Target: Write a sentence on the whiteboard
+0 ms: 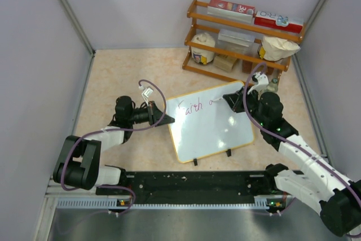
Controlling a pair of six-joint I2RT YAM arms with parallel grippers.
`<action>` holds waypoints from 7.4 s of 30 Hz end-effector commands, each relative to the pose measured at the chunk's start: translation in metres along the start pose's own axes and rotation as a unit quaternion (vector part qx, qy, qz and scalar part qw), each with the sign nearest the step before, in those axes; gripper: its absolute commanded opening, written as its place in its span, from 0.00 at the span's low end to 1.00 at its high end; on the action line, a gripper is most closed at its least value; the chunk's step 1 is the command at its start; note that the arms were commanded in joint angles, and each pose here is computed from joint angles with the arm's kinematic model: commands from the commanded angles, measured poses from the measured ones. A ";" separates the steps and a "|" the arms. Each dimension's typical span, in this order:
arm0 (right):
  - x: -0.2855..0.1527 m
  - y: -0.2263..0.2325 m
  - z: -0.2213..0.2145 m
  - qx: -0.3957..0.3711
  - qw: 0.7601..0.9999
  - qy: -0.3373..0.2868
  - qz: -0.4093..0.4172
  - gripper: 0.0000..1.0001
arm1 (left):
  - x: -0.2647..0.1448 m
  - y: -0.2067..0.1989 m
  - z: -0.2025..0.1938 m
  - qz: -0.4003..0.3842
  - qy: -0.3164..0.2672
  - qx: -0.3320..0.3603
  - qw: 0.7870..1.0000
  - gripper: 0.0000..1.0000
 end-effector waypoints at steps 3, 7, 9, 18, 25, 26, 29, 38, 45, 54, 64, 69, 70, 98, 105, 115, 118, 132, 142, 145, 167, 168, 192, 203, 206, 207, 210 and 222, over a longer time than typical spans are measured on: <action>-0.002 0.003 0.008 -0.013 1.000 -0.008 0.008 0.00 | 0.005 -0.001 0.004 -0.009 0.001 0.052 0.999 0.00; -0.005 0.000 0.000 -0.014 1.000 0.003 0.006 0.00 | 0.005 0.000 0.005 -0.007 -0.001 0.053 0.999 0.00; -0.006 -0.002 -0.005 -0.011 1.000 0.008 0.003 0.00 | 0.005 0.001 0.004 -0.007 0.002 0.050 0.999 0.00; -0.012 -0.004 -0.012 -0.009 1.000 0.014 0.001 0.00 | 0.005 0.001 0.004 -0.006 0.001 0.050 0.999 0.00; -0.013 -0.004 -0.021 -0.007 1.000 0.028 0.008 0.00 | 0.004 0.000 0.004 -0.006 0.000 0.052 0.999 0.00; -0.013 -0.004 -0.024 -0.007 0.999 0.031 0.009 0.00 | 0.004 0.000 0.004 -0.006 0.000 0.052 0.999 0.00; -0.013 -0.003 -0.030 -0.003 0.999 0.037 0.019 0.00 | 0.005 0.000 0.004 -0.006 0.001 0.051 0.999 0.00; -0.009 0.004 -0.024 0.021 0.999 0.023 0.036 0.00 | 0.005 0.001 0.004 -0.006 0.001 0.050 0.999 0.00; -0.013 0.016 0.006 0.032 0.998 -0.028 0.047 0.00 | 0.005 0.001 0.004 -0.005 0.001 0.051 0.999 0.00; -0.015 0.018 0.040 0.020 0.996 -0.078 0.032 0.00 | 0.005 0.000 0.004 -0.005 0.001 0.052 0.999 0.00; -0.005 0.004 0.043 -0.004 0.997 -0.073 -0.012 0.00 | 0.005 0.001 0.004 -0.005 0.001 0.051 0.999 0.00; 0.002 0.001 0.032 -0.004 0.998 -0.055 -0.012 0.00 | 0.005 0.000 0.004 -0.006 0.001 0.052 0.999 0.00; 0.002 0.000 0.030 -0.003 0.999 -0.052 -0.011 0.00 | 0.005 0.000 0.004 -0.006 0.001 0.052 0.999 0.00; -0.008 -0.013 -0.012 -0.003 1.000 0.002 -0.022 0.00 | 0.005 0.001 0.004 -0.005 0.001 0.051 0.999 0.00; -0.008 -0.019 -0.009 -0.005 0.999 -0.005 -0.042 0.00 | 0.005 0.001 0.004 -0.005 0.002 0.050 0.999 0.00; -0.007 -0.019 0.011 -0.009 0.998 -0.033 -0.057 0.00 | 0.005 0.000 0.004 -0.005 0.001 0.051 0.999 0.00; -0.006 -0.017 0.017 -0.008 0.997 -0.044 -0.057 0.00 | 0.005 0.000 0.004 -0.006 0.001 0.053 0.999 0.00; 0.001 -0.011 0.031 0.000 0.997 -0.055 -0.049 0.00 | 0.006 0.000 0.004 -0.006 0.002 0.051 0.999 0.00; -0.002 -0.016 0.010 -0.004 0.998 -0.026 -0.050 0.00 | 0.006 0.000 0.004 -0.005 0.002 0.051 0.999 0.00; -0.003 -0.015 0.001 -0.004 0.999 -0.014 -0.040 0.00 | 0.006 0.001 0.003 -0.005 0.003 0.049 0.999 0.00; -0.013 -0.017 0.002 -0.001 0.999 -0.020 -0.050 0.00 | 0.005 0.000 0.004 -0.005 0.002 0.051 0.999 0.00; -0.013 -0.015 0.006 -0.001 0.999 -0.025 -0.047 0.00 | 0.005 0.000 0.003 -0.005 0.002 0.051 0.999 0.00; -0.007 -0.006 0.046 -0.019 0.996 -0.065 -0.050 0.00 | 0.006 0.000 0.004 -0.005 0.003 0.052 0.999 0.00; -0.005 -0.015 0.025 -0.019 0.997 -0.039 -0.059 0.00 | 0.006 0.001 0.003 -0.004 0.003 0.050 0.999 0.00; -0.006 -0.017 0.019 -0.017 0.998 -0.032 -0.061 0.00 | 0.006 0.002 0.003 -0.004 0.004 0.050 0.999 0.00; -0.007 -0.017 0.017 -0.016 0.998 -0.029 -0.061 0.00 | 0.006 0.001 0.003 -0.005 0.004 0.050 0.999 0.00; -0.009 -0.019 0.011 -0.017 0.998 -0.023 -0.061 0.00 | 0.006 0.001 0.003 -0.004 0.004 0.050 0.999 0.00; -0.016 -0.020 -0.001 -0.011 0.998 -0.014 -0.057 0.00 | 0.006 0.001 0.003 -0.004 0.003 0.050 0.999 0.00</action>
Point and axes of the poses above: each gripper's point midway between its finger pads, its own x axis out along the fingers, its own y axis along the line the jaws close on, z = x × y, the point moved 2 cm from there along -x, back along the fingers, and after that the axes turned 3 degrees about -x, right-handed, at the moved point
